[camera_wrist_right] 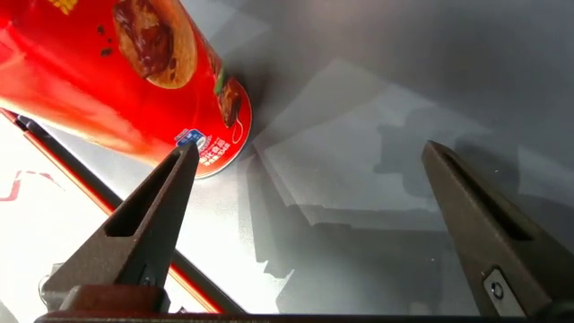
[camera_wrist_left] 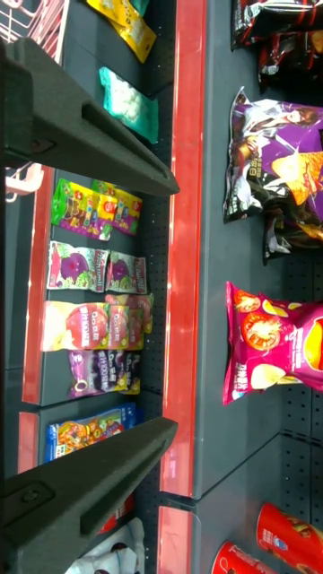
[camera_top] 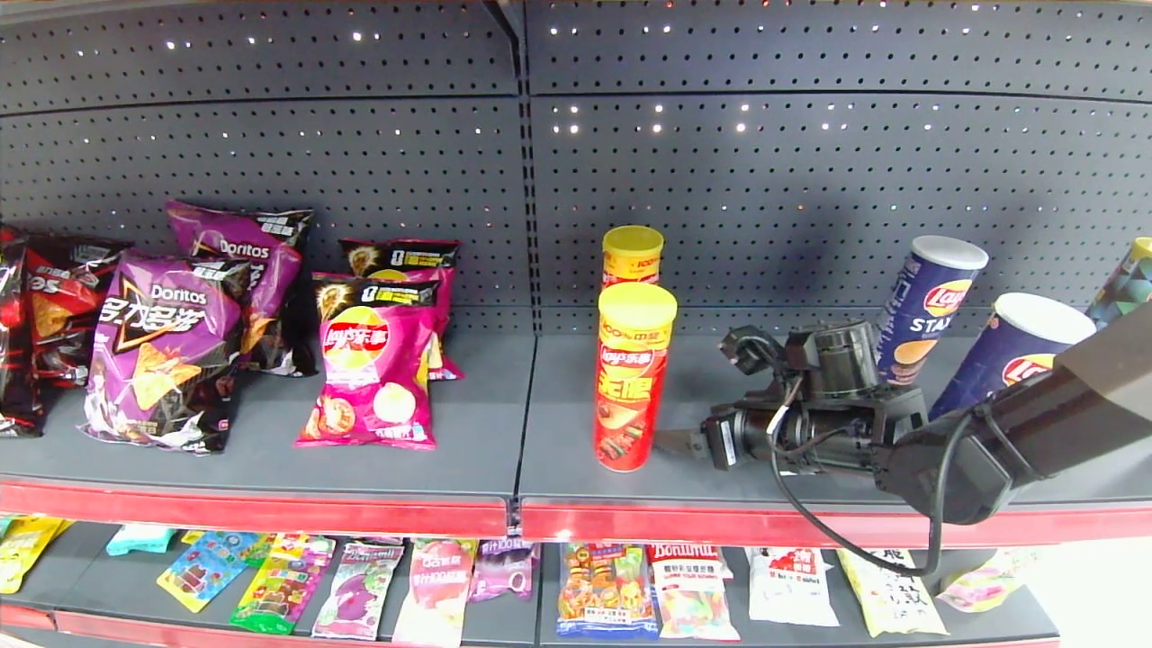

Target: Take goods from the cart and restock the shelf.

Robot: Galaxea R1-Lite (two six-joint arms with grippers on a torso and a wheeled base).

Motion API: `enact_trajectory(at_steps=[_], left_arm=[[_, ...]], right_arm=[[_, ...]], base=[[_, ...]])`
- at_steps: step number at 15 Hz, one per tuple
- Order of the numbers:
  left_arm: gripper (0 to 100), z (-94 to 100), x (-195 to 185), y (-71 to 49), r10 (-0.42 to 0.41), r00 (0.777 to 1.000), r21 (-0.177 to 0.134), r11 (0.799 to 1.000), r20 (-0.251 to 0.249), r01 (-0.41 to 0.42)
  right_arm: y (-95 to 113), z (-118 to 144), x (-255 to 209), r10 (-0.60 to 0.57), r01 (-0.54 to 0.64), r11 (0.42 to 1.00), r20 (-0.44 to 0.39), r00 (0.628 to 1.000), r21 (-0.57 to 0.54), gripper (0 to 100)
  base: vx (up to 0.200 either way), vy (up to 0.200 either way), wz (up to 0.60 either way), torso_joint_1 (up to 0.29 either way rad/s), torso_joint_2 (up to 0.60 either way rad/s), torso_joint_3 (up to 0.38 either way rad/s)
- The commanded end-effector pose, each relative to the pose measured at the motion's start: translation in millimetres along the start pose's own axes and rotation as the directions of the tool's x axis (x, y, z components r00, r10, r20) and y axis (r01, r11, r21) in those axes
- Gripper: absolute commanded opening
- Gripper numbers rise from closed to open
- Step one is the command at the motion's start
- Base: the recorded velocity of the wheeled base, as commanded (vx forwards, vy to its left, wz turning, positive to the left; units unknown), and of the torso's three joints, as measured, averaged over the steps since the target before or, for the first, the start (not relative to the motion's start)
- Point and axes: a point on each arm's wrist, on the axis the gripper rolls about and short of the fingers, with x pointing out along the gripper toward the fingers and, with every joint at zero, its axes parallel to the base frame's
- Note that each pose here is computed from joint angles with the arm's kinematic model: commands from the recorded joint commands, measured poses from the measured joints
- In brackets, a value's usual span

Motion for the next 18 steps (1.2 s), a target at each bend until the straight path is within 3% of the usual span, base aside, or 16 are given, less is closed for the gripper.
enact_trajectory(at_steps=[1, 7, 13, 18], left_arm=[[100, 0.1, 0.1, 0.0, 0.001, 1.000, 0.001, 1.000, -0.001, -0.001], [100, 0.1, 0.1, 0.0, 0.001, 1.000, 0.000, 1.000, -0.001, -0.001], [100, 0.1, 0.1, 0.0, 0.001, 1.000, 0.001, 1.000, -0.001, -0.001], [100, 0.1, 0.1, 0.0, 0.001, 1.000, 0.000, 1.000, -0.001, -0.001]], right_arm=[[-3.0, -2.1, -3.0, -0.014, 0.014, 1.000, -0.005, 1.000, 0.007, 100], [-12.7, 5.9, -38.4, -0.067, 0.068, 0.998, 0.052, 0.996, -0.012, 100], [7.4, 16.3, -93.1, -0.047, 0.058, 0.996, 0.161, 0.986, -0.070, 100], [31.7, 14.7, -152.9, 0.010, 0.059, 0.970, 0.282, 0.959, -0.234, 100]], base=[[0.000, 0.000, 0.00, 0.000, 0.00, 0.000], [0.000, 0.000, 0.00, 0.000, 0.00, 0.000], [0.000, 0.000, 0.00, 0.000, 0.00, 0.000], [0.000, 0.000, 0.00, 0.000, 0.00, 0.000]])
